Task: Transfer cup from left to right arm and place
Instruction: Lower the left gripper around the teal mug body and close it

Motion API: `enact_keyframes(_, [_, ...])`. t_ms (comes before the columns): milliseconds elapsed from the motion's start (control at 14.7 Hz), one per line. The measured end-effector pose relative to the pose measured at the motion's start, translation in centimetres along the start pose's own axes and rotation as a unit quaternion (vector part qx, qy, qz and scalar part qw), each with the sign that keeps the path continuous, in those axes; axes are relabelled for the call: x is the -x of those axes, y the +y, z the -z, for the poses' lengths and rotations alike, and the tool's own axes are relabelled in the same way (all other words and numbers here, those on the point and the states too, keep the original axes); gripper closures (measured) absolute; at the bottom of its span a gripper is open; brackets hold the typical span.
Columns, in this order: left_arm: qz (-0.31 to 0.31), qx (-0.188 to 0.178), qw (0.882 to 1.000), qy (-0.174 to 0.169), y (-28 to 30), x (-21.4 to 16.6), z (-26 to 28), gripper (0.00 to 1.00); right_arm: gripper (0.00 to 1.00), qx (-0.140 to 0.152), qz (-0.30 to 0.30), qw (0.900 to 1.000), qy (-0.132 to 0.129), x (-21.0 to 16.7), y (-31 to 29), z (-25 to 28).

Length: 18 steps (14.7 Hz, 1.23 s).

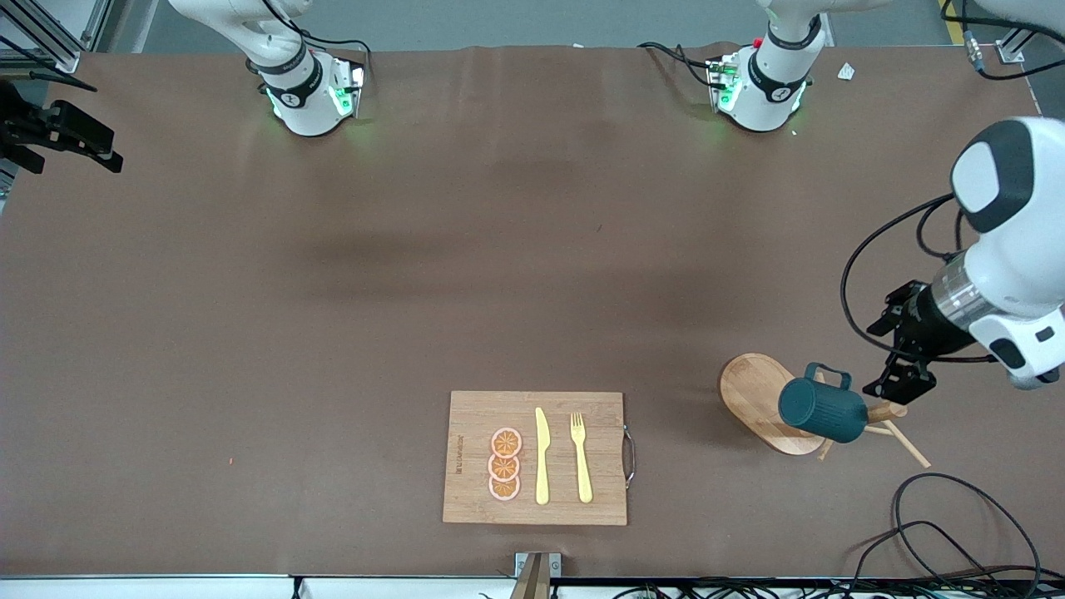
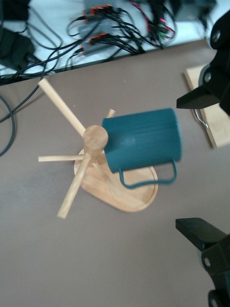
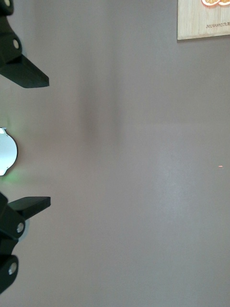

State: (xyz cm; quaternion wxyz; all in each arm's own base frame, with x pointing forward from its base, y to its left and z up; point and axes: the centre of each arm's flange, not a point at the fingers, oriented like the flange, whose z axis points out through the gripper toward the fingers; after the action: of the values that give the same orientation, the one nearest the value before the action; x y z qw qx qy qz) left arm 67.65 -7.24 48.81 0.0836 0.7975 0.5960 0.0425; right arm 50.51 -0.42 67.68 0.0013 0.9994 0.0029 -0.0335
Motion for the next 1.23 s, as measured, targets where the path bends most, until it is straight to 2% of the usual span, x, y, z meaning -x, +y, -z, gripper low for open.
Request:
enact_keyframes(136, [0.037, -0.002, 0.999, -0.002, 0.5, -0.3, -2.5, 0.0, 0.0, 0.0, 0.0, 1.0, 0.0, 0.0, 0.0, 0.0])
enact_keyframes(273, [0.049, -0.005, 0.999, -0.004, 0.7, -0.5, -4.6, 0.0, 0.0, 0.0, 0.0, 1.0, 0.0, 0.0, 0.0, 0.0])
enact_keyframes(614, [0.057, 0.001, 0.998, -0.006, 1.3, -0.9, -7.4, 0.0, 0.0, 0.0, 0.0, 1.0, 0.0, 0.0, 0.0, 0.0])
enact_keyframes(1227, [0.057, 0.0, 0.998, -0.008, 1.4, -1.0, -9.0, 0.0, 0.0, 0.0, 0.0, 1.0, 0.0, 0.0, 0.0, 0.0])
